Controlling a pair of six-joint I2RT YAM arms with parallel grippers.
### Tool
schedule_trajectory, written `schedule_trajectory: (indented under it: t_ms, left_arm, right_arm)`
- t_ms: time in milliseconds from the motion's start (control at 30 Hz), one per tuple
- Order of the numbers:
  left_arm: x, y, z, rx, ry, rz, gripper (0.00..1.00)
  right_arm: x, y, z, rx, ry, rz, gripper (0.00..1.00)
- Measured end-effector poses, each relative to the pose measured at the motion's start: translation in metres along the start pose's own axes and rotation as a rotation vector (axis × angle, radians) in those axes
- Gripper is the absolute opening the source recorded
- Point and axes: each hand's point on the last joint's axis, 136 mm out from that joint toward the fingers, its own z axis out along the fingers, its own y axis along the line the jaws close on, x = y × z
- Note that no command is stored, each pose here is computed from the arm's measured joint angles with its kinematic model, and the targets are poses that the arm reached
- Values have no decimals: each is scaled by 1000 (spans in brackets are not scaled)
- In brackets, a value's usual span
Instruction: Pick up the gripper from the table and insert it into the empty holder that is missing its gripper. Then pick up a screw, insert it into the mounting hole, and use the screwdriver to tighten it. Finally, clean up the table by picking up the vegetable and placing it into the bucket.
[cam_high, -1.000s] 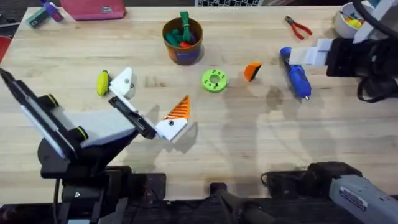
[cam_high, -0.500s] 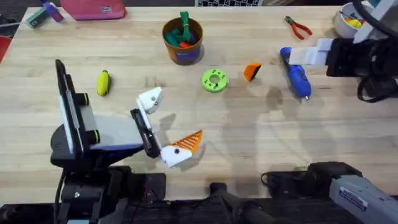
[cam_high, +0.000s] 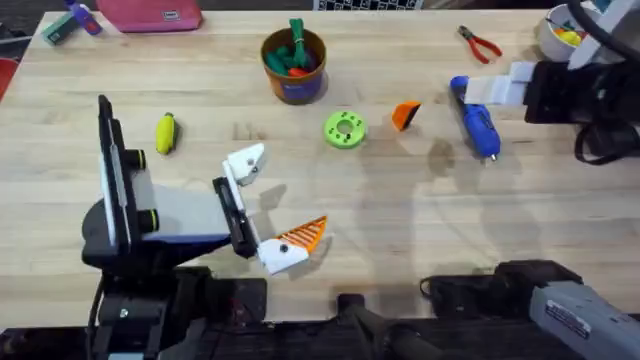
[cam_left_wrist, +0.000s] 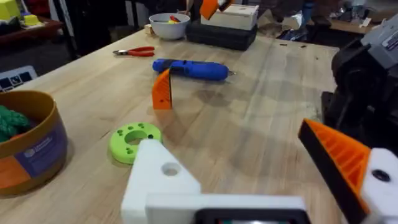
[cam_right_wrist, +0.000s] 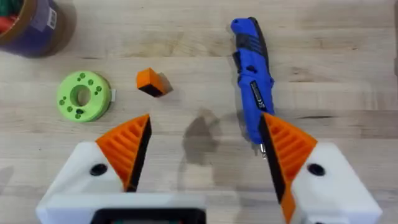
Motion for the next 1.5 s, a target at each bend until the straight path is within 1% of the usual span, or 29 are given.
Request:
schedule_trajectory:
  t_ms: [300,1500]
  left_arm:
    - [0,0,0,0,0,-20,970]
    - [0,0,0,0,0,-21,970]
  right_arm:
    - [0,0,0,0,0,0,994]
    - [-2,0,0,0,-8,-1,994]
